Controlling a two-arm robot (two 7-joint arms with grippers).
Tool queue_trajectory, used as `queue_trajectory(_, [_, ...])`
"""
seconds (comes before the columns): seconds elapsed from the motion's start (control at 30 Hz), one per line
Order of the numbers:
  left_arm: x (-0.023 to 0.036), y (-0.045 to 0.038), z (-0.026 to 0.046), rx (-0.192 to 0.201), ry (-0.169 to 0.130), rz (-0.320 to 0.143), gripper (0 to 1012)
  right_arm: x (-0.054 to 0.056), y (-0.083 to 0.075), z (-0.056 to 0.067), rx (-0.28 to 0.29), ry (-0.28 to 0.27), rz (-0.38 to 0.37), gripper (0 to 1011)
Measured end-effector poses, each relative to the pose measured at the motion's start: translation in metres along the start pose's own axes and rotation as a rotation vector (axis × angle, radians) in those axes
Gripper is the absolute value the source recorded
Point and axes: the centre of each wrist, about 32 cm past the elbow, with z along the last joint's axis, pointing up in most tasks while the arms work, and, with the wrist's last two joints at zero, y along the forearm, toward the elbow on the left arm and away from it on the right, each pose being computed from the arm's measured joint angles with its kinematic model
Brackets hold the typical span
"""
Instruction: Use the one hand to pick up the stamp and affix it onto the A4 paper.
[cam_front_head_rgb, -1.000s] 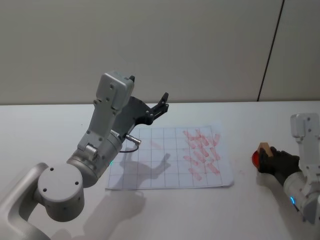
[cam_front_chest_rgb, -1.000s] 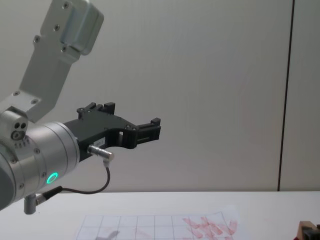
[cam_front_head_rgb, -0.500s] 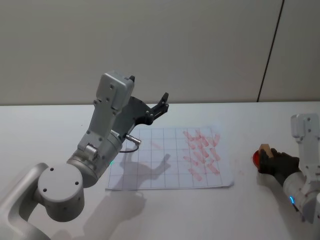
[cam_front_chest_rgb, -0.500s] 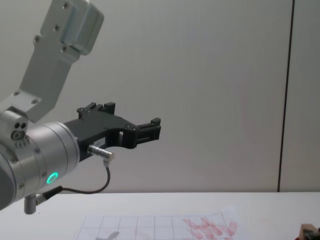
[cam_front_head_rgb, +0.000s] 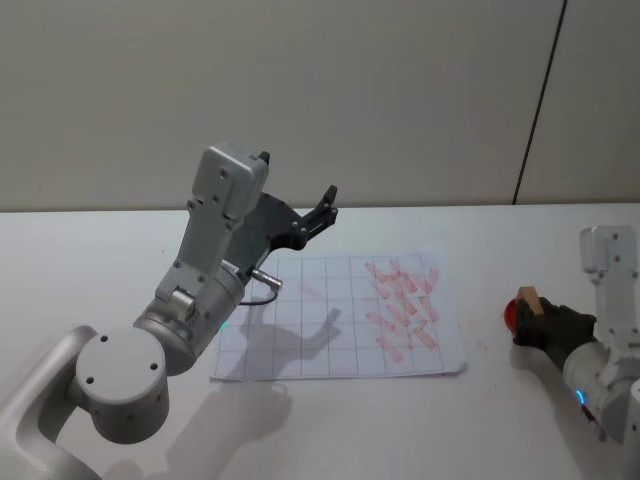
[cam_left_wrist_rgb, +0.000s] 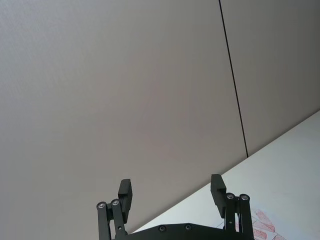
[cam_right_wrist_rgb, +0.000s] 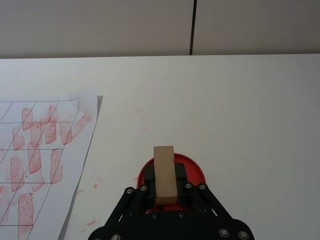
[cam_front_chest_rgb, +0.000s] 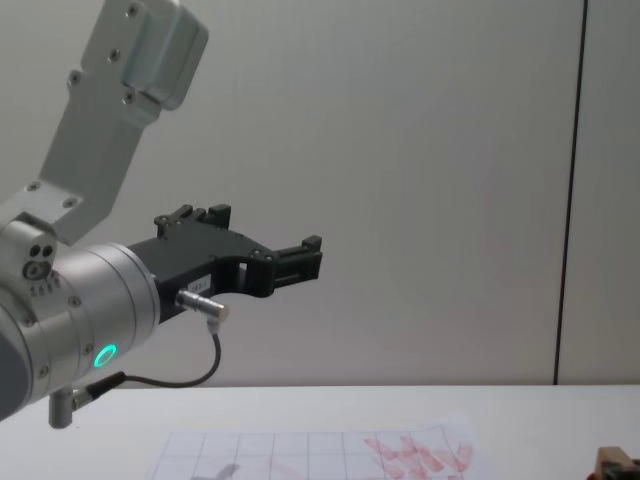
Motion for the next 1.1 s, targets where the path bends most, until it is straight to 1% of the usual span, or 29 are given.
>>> queue_trajectory(0.17, [0.0,0.0,0.0,0.0,0.0,0.0,1001,-0.001,-0.001,0.003,0.01,0.0,0.009,227])
queue_trajectory(0.27, [0.0,0.0,0.0,0.0,0.0,0.0,1002,-0.003,-0.003,0.008,0.032,-0.002,0.018,227])
queue_trajectory(0.3, [0.0,0.0,0.0,0.0,0.0,0.0,1001,-0.004,-0.005,0.012,0.048,-0.004,0.021,226])
queue_trajectory(0.37, [0.0,0.0,0.0,0.0,0.0,0.0,1002,-0.005,-0.006,0.016,0.065,-0.007,0.025,227])
queue_trajectory(0.5, [0.0,0.0,0.0,0.0,0.0,0.0,1001,-0.008,-0.012,0.027,0.111,-0.014,0.038,227])
queue_trajectory(0.53, [0.0,0.0,0.0,0.0,0.0,0.0,1001,-0.009,-0.014,0.032,0.13,-0.017,0.044,227])
queue_trajectory(0.73, [0.0,0.0,0.0,0.0,0.0,0.0,1001,-0.015,-0.022,0.05,0.191,-0.028,0.078,227])
queue_trajectory(0.9, [0.0,0.0,0.0,0.0,0.0,0.0,1001,-0.021,-0.025,0.057,0.204,-0.035,0.105,226])
queue_trajectory(1.03, [0.0,0.0,0.0,0.0,0.0,0.0,1001,-0.026,-0.024,0.061,0.196,-0.042,0.128,227])
queue_trajectory(1.1, [0.0,0.0,0.0,0.0,0.0,0.0,1001,-0.03,-0.022,0.061,0.182,-0.045,0.141,227])
